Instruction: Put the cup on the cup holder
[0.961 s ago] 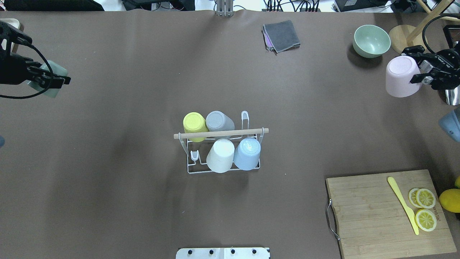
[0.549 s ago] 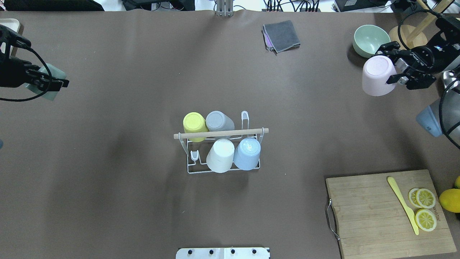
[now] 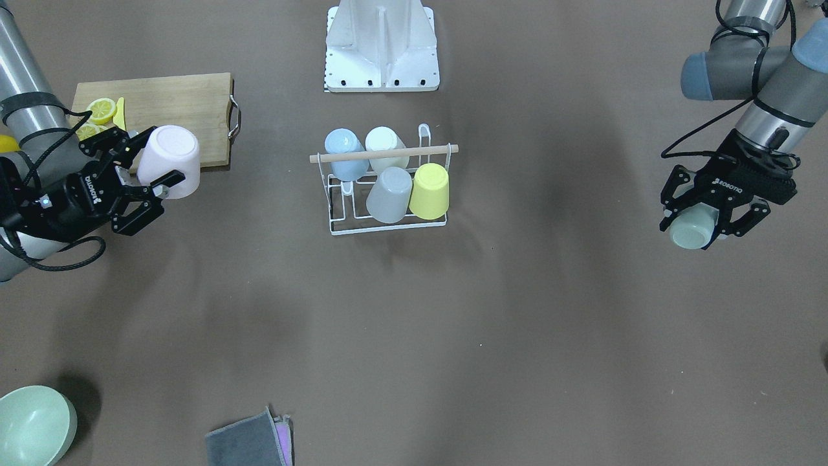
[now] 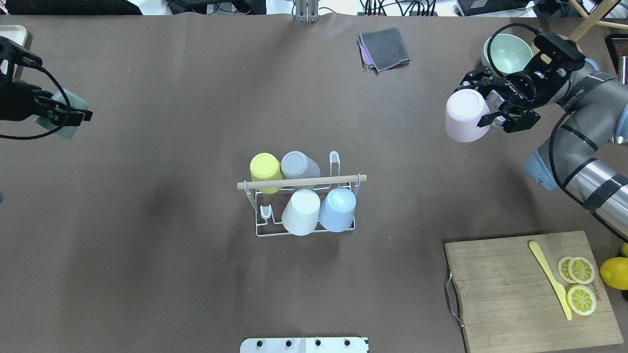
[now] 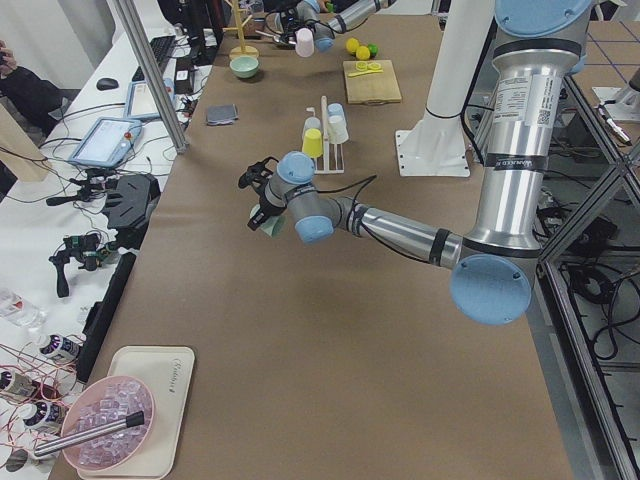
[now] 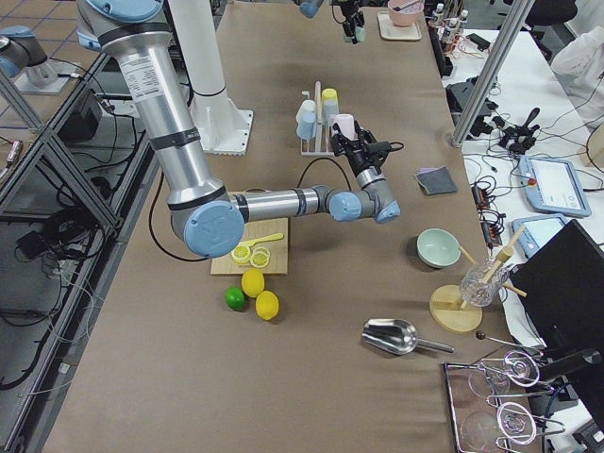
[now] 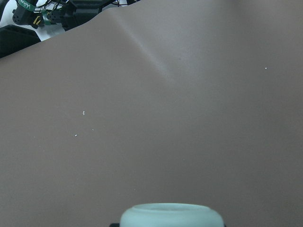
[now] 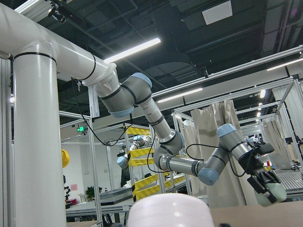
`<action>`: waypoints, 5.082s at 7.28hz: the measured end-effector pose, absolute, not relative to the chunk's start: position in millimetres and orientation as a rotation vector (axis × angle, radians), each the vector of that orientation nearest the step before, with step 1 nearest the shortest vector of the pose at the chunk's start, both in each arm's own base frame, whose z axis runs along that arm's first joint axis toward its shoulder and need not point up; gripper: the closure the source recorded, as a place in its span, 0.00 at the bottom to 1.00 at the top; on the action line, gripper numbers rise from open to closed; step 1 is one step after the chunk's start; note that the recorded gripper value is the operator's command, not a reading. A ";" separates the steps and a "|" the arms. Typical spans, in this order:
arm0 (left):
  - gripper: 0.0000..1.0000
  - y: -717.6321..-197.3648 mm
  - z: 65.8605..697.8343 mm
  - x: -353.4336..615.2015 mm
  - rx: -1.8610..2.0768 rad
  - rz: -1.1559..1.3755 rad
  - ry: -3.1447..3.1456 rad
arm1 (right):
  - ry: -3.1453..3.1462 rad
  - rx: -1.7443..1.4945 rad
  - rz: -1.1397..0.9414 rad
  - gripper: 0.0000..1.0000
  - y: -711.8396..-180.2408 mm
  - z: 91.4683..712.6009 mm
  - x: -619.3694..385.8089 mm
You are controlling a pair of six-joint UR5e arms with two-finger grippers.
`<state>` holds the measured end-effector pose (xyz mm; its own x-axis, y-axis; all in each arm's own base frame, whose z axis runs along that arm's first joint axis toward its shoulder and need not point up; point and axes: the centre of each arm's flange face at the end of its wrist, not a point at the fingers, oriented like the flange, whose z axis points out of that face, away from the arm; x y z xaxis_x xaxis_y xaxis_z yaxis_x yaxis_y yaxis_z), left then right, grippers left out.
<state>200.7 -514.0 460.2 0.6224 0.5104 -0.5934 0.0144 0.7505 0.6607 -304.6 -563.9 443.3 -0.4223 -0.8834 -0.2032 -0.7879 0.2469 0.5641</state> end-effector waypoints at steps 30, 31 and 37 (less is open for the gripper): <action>1.00 -508.3 447.7 213.3 0.583 0.316 0.838 | -2.411 1.849 -0.912 0.03 -545.1 342.9 -515.9; 1.00 -508.2 446.6 215.6 0.584 0.320 0.839 | -2.412 1.848 -0.910 0.05 -545.2 342.7 -515.7; 1.00 -528.0 350.6 233.0 0.731 0.341 0.936 | -2.422 1.620 -0.845 0.06 -566.7 399.6 -440.6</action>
